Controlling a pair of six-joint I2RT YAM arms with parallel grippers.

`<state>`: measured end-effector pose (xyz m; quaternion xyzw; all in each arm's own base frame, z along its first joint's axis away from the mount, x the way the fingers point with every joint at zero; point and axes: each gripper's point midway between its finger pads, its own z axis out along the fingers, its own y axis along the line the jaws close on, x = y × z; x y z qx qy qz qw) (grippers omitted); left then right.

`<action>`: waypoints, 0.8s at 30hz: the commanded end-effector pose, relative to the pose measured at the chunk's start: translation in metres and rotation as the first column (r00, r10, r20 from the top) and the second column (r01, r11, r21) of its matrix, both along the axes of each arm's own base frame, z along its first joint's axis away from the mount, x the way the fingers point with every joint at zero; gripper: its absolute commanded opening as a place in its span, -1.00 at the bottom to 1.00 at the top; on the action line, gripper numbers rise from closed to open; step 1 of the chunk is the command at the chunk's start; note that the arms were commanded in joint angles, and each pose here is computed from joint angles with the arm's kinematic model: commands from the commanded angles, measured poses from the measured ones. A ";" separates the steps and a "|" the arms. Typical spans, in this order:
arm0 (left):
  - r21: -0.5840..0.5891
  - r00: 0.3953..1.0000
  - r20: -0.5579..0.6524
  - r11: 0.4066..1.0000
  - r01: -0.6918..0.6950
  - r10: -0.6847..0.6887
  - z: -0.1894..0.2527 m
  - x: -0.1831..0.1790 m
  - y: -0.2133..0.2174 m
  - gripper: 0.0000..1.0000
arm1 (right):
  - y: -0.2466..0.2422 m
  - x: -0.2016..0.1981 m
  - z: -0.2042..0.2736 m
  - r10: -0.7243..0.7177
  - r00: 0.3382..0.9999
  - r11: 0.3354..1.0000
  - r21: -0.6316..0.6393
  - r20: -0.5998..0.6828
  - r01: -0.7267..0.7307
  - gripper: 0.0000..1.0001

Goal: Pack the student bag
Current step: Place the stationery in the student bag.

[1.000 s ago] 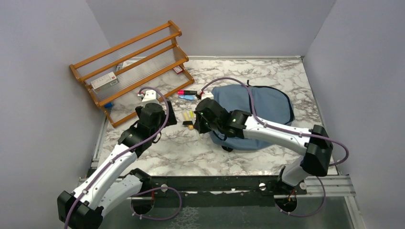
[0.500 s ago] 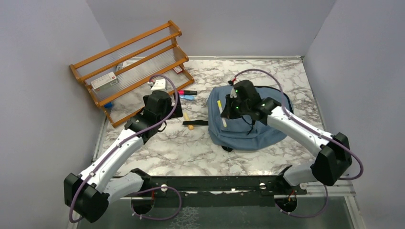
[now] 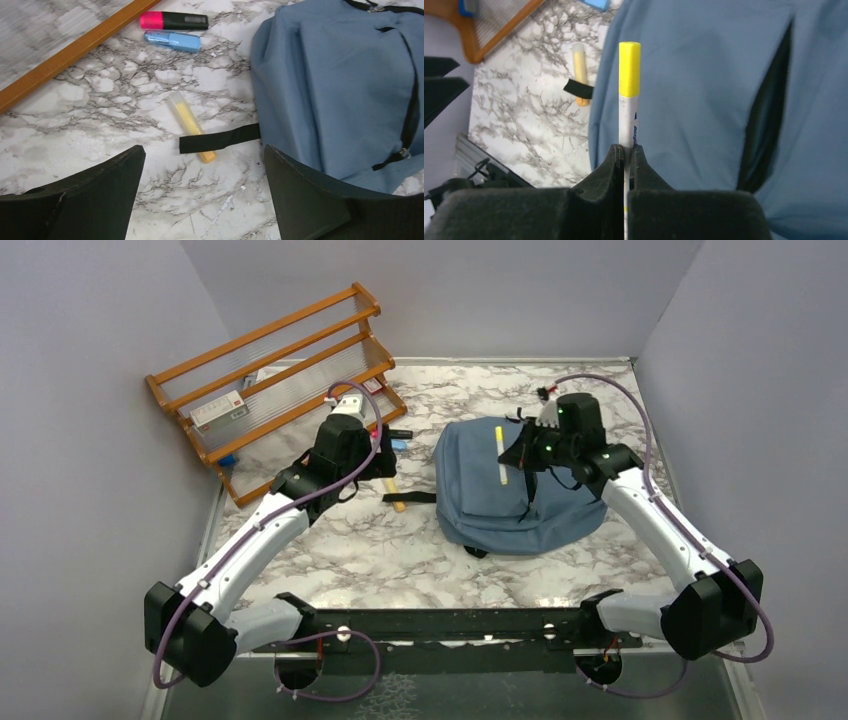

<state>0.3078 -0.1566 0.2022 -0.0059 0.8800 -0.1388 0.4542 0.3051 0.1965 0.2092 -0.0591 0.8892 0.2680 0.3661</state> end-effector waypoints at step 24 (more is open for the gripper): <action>0.037 0.951 0.030 0.952 0.305 -0.306 0.012 0.034 -0.235 0.65 | -0.185 -0.030 -0.039 -0.606 0.782 0.795 -0.118 -0.145 0.595 -0.99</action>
